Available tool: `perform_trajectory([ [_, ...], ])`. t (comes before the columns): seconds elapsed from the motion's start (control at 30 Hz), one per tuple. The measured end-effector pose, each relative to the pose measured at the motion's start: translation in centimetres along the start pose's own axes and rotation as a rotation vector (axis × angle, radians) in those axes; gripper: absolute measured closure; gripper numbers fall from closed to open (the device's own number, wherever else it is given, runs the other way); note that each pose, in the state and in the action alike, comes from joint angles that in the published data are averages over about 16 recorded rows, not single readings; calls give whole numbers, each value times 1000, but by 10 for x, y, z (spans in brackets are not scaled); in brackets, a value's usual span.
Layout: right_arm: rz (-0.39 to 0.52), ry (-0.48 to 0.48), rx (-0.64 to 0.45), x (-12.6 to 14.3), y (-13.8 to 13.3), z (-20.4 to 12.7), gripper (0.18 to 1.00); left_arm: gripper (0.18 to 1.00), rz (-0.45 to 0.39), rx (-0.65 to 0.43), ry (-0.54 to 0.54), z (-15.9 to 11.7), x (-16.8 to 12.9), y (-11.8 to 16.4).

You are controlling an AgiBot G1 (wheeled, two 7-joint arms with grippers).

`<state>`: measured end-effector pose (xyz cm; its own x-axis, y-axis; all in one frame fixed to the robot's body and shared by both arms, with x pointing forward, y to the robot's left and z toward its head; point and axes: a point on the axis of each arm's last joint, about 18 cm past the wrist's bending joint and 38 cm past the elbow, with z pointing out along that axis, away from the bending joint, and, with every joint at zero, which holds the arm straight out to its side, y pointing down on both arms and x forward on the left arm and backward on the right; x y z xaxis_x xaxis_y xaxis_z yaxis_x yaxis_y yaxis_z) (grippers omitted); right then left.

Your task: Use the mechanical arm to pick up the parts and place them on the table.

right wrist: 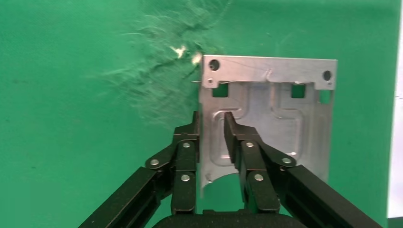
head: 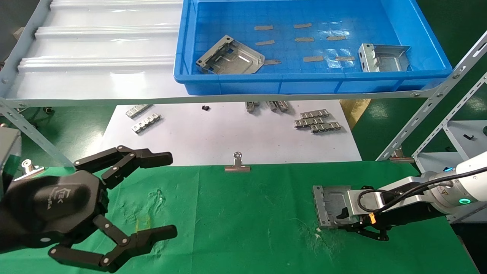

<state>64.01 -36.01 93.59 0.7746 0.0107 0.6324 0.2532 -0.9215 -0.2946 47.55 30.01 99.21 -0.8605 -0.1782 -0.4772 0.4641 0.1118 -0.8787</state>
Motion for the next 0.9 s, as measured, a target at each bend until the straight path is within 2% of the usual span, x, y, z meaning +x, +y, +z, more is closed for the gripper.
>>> perform_trajectory([
  [0.23,52,26,82,1,-5,-10,825,184,0,0,0,0,0,0],
  [0.47,119,61,161,2,-5,-18,679,184,0,0,0,0,0,0],
  [0.9,139,77,177,3,-4,-18,370,184,0,0,-1,0,0,0],
])
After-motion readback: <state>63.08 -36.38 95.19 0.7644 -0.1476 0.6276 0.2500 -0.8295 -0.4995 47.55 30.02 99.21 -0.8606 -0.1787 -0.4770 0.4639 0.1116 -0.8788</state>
